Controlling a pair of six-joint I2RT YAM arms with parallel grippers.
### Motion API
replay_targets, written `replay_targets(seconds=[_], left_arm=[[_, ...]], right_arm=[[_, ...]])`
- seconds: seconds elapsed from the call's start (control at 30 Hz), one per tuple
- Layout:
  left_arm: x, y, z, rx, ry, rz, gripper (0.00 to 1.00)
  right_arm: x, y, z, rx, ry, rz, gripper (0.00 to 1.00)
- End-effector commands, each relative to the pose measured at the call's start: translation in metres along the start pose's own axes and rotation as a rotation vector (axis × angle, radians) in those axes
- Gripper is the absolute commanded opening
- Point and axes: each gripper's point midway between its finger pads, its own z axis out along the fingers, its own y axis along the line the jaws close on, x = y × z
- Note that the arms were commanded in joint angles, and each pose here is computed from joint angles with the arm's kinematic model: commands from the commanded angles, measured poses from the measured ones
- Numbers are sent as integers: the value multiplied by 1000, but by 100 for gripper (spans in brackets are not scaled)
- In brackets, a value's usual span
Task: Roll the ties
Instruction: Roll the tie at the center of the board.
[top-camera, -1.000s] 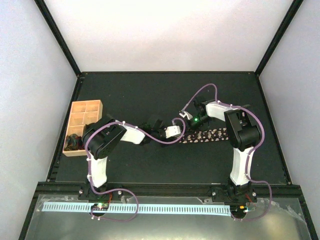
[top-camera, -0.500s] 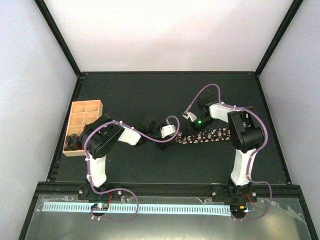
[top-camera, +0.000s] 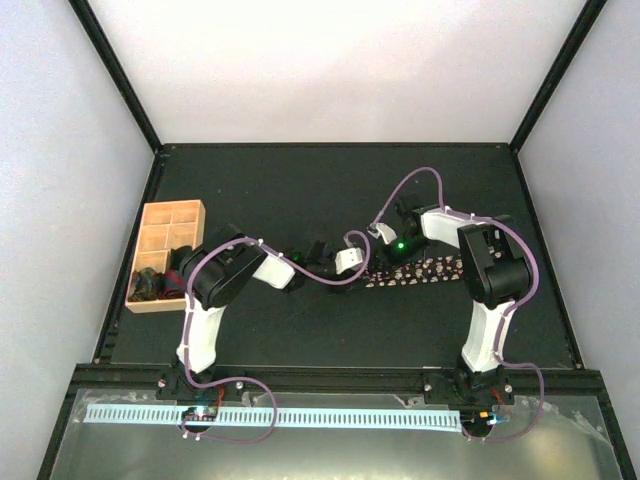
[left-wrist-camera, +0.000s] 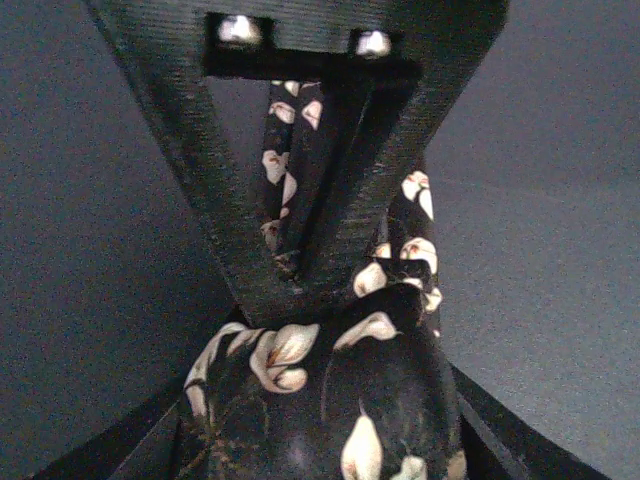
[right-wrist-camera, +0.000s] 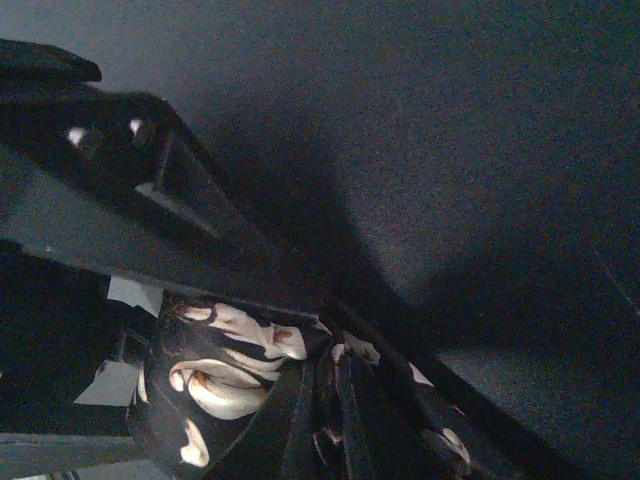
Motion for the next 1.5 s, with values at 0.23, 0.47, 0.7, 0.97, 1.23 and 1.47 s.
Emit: replay_targets(seconds=[0.23,0.47,0.7,0.97,1.23,1.47], left_arm=[[53,-5,-24,-136,249,102,40],[62,-9,-26,-136,302,139,41],[68,-11,-26,-131,324,144,42],[64,-10,-25,-134,310,148,42],[62,-14,-23,-110,295,154,42],[65,-16,-23,-99,301,155,42]], right_arm=[[-2,13,-27,-78,-3,74,39],[-2,51,-27,-307,31,179,53],[10,40,-1,-208,105,156,44],[14,8,7,-50,142,160,2],[12,7,-5,-83,110,187,8],[-15,27,-21,-144,-3,178,47]])
